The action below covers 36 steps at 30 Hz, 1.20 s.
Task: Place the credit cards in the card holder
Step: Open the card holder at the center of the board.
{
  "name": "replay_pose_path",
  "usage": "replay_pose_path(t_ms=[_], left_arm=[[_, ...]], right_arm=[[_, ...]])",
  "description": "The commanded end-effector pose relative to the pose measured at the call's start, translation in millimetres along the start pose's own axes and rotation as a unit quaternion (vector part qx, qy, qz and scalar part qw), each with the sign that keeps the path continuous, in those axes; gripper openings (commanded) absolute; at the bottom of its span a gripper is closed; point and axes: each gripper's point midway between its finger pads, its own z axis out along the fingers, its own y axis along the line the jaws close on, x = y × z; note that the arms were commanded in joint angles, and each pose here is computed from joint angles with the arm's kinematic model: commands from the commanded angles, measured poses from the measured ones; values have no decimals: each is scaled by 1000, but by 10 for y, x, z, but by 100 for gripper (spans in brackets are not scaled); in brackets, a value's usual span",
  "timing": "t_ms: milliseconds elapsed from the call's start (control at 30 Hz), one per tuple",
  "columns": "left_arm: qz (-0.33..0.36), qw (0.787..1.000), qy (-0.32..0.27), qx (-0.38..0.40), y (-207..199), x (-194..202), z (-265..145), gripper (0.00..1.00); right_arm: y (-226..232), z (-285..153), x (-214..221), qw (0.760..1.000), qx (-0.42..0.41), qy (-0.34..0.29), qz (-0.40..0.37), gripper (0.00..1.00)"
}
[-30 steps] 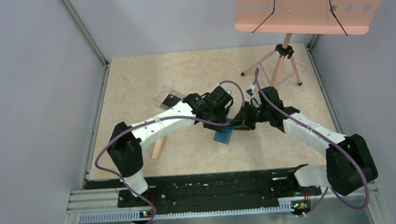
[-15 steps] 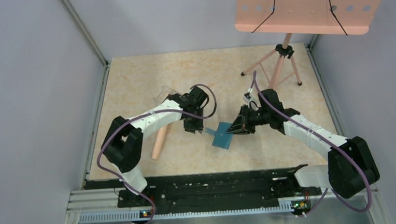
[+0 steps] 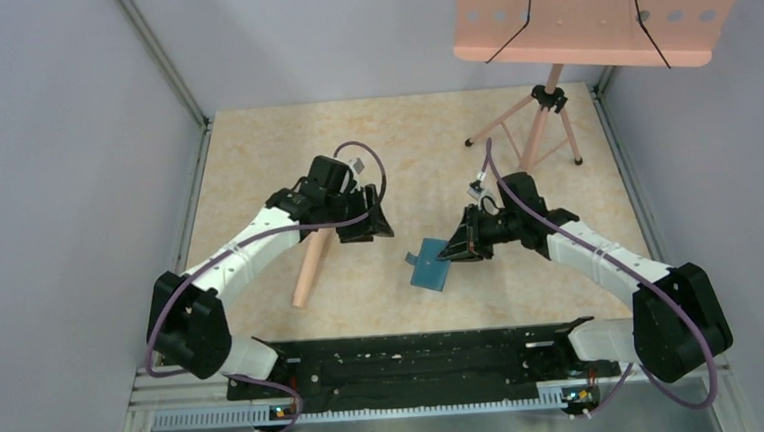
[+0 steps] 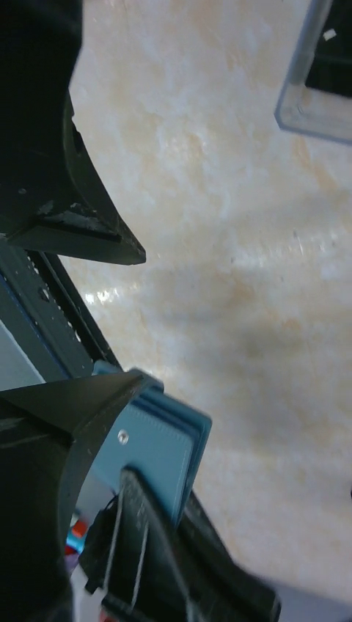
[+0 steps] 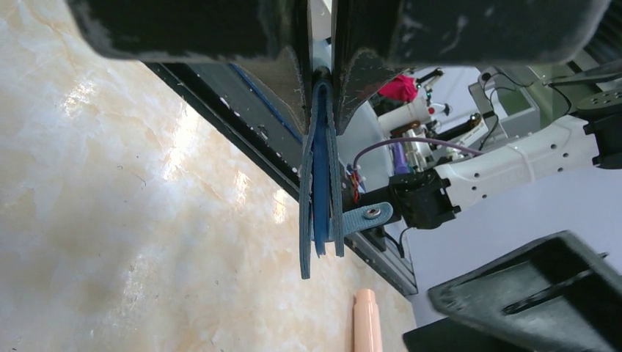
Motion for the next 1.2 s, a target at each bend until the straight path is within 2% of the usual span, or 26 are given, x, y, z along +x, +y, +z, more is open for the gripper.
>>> replay_pose_path(t_ms=[0,100,300,433,700,1000,1100,1167], left_arm=[[45,980,-9,193,-663,-56,-254,61],[59,971,16,232,-830,49,-242,61],[83,975,56,197,-809,259,-21,58],[84,981,70,162,-688,340,97,49],[80,983,87,139,-557,416,208,32],[82,986,103,106,-449,477,303,32],[85,986,101,106,-460,474,288,19],[91,986,92,108,-483,439,248,6]], right_arm=[[104,-23,27,1000,-17,3,-24,0],[114,-27,33,999,-19,4,-26,0],[101,-27,47,1000,-19,6,-22,0],[96,-26,59,1000,-19,8,-22,0],[99,-23,63,999,-21,10,-22,0],[107,-22,63,999,-24,10,-24,0],[117,-27,62,999,-26,9,-25,0],[117,-27,64,999,-26,8,-27,0]])
